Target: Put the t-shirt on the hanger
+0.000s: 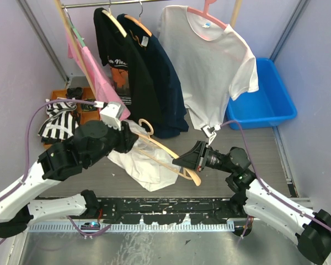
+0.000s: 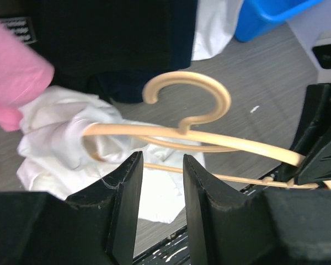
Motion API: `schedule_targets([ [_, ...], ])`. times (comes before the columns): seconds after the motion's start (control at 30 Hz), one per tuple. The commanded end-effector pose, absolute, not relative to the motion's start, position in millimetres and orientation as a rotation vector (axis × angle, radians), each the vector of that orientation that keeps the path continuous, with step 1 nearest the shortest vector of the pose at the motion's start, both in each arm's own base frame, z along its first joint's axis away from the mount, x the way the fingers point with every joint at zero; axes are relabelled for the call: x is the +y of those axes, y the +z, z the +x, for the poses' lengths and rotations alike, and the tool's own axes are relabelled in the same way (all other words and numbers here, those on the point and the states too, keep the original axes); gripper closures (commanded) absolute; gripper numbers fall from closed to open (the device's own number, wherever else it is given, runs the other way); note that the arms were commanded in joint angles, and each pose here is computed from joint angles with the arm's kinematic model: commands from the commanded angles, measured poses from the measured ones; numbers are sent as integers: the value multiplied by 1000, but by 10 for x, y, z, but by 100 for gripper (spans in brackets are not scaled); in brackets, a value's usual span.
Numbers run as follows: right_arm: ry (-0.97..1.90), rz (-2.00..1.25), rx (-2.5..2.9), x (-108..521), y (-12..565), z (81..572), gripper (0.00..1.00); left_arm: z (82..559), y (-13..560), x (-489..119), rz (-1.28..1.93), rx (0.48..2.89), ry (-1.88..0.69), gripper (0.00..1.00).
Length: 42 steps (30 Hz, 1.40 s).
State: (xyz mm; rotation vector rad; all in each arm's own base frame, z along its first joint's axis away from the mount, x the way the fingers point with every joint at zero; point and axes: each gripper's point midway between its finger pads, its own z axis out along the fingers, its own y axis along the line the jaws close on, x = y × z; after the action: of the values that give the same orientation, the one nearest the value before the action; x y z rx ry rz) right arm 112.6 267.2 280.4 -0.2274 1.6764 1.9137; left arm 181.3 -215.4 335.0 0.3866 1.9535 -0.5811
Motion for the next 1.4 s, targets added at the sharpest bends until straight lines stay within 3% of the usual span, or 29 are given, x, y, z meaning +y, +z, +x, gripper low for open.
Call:
schedule_targets([
  [0.0, 1953, -260, 1519, 2632, 2952, 1077, 99, 1872, 3059, -1784, 212, 1998, -438, 57],
  [0.17, 1961, -263, 1517, 2639, 2910, 1067, 99, 1922, 2598, -1526, 92, 2054, -282, 53],
  [0.43, 1964, -268, 1508, 2639, 2916, 1057, 99, 2174, 2165, -1554, 0, 2047, -191, 33],
  [0.87, 1975, -281, 1492, 2642, 2958, 1026, 99, 2539, 1959, -1438, -158, 2016, -116, 30],
  [1.03, 1975, -283, 1488, 2637, 2967, 1019, 99, 2618, 1966, -1409, -191, 2006, -99, 35],
  [1.37, 1976, -287, 1487, 2636, 2964, 1011, 99, 2651, 1951, -1467, -162, 2047, -104, 82],
])
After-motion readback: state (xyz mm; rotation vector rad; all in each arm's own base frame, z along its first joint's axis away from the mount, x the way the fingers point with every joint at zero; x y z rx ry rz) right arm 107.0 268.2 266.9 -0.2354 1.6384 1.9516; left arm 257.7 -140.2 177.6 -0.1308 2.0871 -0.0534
